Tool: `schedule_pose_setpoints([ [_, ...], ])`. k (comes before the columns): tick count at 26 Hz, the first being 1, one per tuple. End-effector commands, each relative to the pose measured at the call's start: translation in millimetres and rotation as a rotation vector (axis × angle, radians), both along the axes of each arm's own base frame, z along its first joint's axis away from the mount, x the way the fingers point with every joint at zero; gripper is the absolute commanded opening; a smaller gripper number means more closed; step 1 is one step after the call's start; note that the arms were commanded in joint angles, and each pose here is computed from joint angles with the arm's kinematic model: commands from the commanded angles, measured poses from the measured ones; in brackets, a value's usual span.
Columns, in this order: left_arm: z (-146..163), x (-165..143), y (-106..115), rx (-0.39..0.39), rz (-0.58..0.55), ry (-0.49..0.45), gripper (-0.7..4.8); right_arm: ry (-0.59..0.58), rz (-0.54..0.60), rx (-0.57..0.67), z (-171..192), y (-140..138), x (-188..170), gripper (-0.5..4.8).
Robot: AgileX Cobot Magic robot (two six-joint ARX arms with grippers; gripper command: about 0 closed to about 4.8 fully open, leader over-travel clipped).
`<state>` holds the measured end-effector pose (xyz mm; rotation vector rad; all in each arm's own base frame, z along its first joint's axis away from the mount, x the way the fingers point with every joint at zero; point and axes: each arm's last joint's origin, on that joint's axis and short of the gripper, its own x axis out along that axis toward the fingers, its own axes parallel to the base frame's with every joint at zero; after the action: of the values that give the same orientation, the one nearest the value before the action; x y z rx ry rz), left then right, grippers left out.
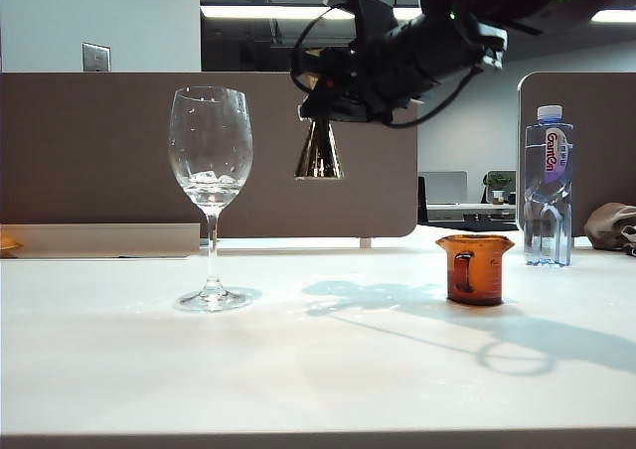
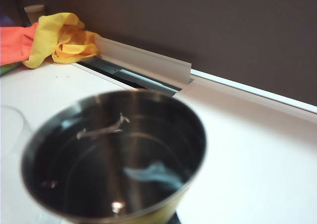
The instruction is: Pick up the small amber measuring cup and pour the water in it into the jigger, then pick up the jigger and pour the water in it into the wine glass.
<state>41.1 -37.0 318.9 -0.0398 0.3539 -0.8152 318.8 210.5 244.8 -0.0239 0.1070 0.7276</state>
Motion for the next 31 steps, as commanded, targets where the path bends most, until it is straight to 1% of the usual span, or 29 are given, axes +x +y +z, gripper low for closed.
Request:
schedule_pose_setpoints([
  [1, 3, 0, 0, -0.008, -0.001, -0.017, 0.26, -0.044, 0.028, -0.041, 21, 10, 0, -0.05],
  [4, 3, 0, 0, -0.008, -0.001, -0.017, 0.26, -0.071, 0.051, -0.093, 34, 19, 0, -0.05],
  [5, 3, 0, 0, -0.008, -0.001, -0.017, 0.26, -0.099, 0.061, -0.126, 39, 23, -1, -0.05],
  [8, 3, 0, 0, -0.008, -0.002, -0.017, 0.26, -0.136, 0.082, -0.185, 44, 28, -3, -0.05],
  [11, 3, 0, 0, -0.008, -0.001, -0.017, 0.26, -0.208, 0.117, -0.309, 45, 32, -5, -0.05],
  [14, 3, 0, 0, -0.008, -0.001, -0.017, 0.26, -0.250, 0.143, -0.394, 44, 34, -6, -0.05],
  [15, 3, 0, 0, -0.008, -0.001, -0.017, 0.26, -0.282, 0.149, -0.431, 45, 34, -6, -0.05],
  [17, 3, 0, 0, -0.009, -0.002, -0.017, 0.26, -0.319, 0.126, -0.491, 47, 35, -6, -0.05],
  [19, 3, 0, 0, -0.008, -0.002, -0.017, 0.26, -0.355, 0.139, -0.546, 51, 36, -6, -0.05],
  [22, 3, 0, 0, -0.008, -0.002, -0.017, 0.26, -0.386, 0.134, -0.594, 56, 38, -2, -0.05],
  [25, 3, 0, 0, -0.008, -0.002, -0.017, 0.26, -0.387, 0.129, -0.648, 59, 41, 3, -0.05],
  [31, 3, 0, 0, -0.008, -0.003, -0.016, 0.26, -0.424, 0.130, -0.733, 59, 45, 5, -0.05],
])
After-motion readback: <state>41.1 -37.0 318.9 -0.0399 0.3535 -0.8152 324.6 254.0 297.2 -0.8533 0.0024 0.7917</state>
